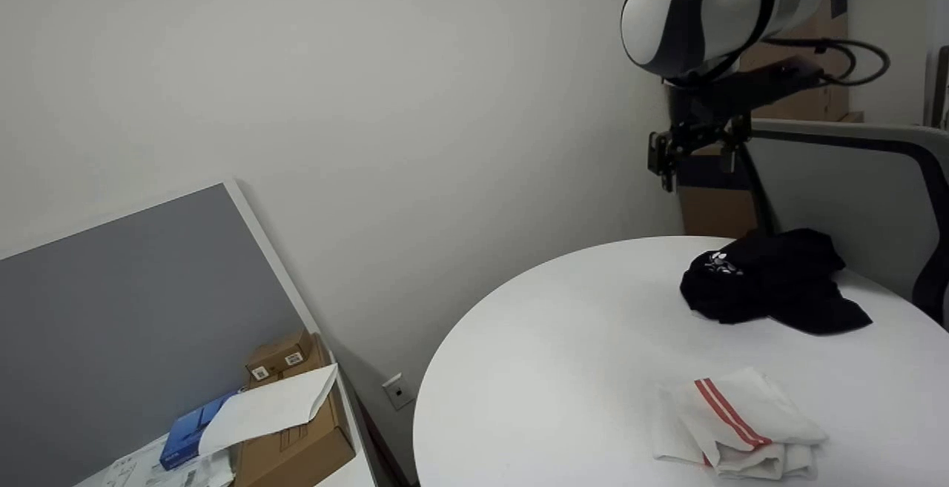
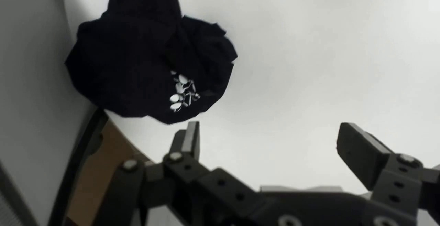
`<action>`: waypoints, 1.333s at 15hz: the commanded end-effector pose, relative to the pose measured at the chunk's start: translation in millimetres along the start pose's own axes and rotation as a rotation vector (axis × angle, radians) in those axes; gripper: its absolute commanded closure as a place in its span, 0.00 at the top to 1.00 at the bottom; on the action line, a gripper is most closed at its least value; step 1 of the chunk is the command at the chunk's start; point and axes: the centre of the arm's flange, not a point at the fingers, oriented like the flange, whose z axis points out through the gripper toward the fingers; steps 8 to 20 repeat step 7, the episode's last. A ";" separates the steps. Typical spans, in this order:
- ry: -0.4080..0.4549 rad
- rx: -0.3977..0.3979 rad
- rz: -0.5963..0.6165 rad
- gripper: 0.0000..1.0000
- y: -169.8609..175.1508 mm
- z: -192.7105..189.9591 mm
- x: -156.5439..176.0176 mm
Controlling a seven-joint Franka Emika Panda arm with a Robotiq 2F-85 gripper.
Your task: Use the white towel to wipe the table then put the black towel on the table
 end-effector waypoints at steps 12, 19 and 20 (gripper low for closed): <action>-0.053 0.050 -0.042 1.00 -37.6 28.5 -60.8; -0.053 0.050 -0.042 1.00 -37.6 28.5 -60.8; -0.053 0.050 -0.042 1.00 -37.6 28.5 -60.8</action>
